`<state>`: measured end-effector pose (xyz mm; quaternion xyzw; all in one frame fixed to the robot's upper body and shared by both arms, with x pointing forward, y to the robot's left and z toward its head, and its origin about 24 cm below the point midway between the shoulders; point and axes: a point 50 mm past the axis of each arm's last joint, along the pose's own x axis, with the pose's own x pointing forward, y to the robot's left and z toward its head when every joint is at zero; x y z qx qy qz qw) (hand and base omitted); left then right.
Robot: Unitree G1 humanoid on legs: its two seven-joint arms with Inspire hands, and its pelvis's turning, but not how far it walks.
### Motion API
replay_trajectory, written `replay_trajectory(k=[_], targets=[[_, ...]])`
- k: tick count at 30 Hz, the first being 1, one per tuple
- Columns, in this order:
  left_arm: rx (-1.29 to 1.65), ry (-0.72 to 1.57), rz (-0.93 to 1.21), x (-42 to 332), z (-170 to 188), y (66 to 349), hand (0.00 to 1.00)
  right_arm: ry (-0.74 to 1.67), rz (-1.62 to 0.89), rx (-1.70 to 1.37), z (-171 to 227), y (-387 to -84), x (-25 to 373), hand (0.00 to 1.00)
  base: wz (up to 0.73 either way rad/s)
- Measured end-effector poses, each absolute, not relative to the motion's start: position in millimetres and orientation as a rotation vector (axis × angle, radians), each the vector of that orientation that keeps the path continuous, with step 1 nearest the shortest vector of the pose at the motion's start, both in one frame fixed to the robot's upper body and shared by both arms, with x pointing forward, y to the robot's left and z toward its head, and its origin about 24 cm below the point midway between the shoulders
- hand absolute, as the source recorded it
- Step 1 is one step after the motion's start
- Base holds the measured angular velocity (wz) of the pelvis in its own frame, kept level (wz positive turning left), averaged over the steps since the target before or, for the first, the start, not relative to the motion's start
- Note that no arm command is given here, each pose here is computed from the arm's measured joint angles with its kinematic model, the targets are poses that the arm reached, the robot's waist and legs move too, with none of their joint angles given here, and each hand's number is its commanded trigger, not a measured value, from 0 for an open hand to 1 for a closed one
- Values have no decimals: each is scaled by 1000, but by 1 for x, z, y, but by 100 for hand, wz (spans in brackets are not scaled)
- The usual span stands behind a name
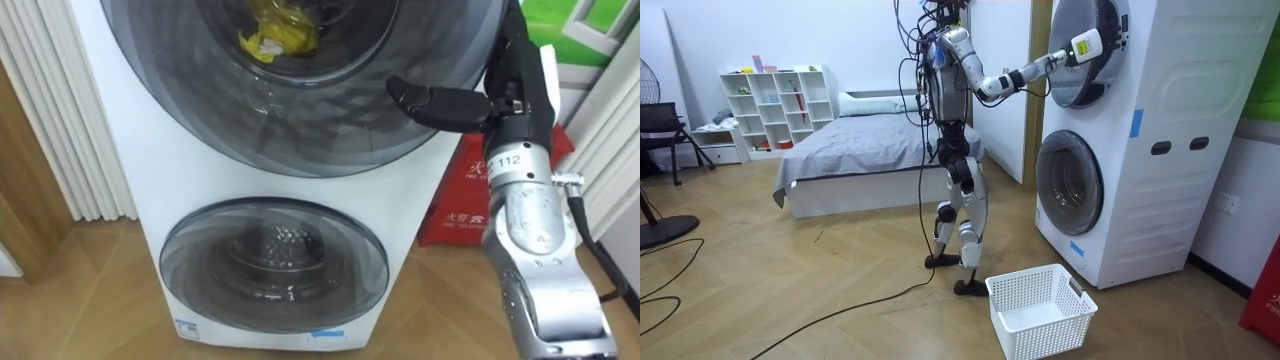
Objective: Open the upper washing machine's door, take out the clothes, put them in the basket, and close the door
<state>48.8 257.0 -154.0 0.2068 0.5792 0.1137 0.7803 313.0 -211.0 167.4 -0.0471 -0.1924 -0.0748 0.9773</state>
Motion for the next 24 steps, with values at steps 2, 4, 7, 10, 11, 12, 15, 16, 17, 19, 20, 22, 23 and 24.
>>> replay_trajectory(k=[2,4,7,10,11,12,15,16,17,19,20,22,23,24], targets=[[447,1241,245,51,-154,257,0,-394,-137,-97,167,-209,308,0,-12],[466,1247,225,48,-154,256,0,-401,-92,-102,163,-202,298,0,-17],[489,1250,226,46,-155,255,0,-423,-48,-80,161,-193,283,0,-11],[504,1252,241,44,-155,256,0,-435,4,-48,158,-184,275,0,-5],[507,1250,240,45,-155,256,0,-436,12,-39,158,-183,273,0,0],[515,1247,231,45,-155,255,0,-440,23,-25,157,-181,270,0,0],[526,1248,218,44,-156,253,0,-446,61,-27,155,-178,262,0,-4],[529,1250,214,43,-156,253,0,-447,75,-26,154,-176,260,0,-10],[530,1251,213,43,-156,253,0,-448,81,-24,154,-174,259,0,-14],[537,1250,205,41,-156,252,0,-458,112,14,154,-167,252,0,-20],[539,1250,203,41,-156,251,0,-462,122,25,154,-164,250,0,-21],[544,1233,188,43,-156,250,0,-476,152,56,153,-158,246,0,-9],[545,1226,184,44,-156,249,0,-477,158,62,152,-156,246,0,0],[547,1214,175,46,-156,248,0,-481,167,70,153,-155,245,0,-5]])
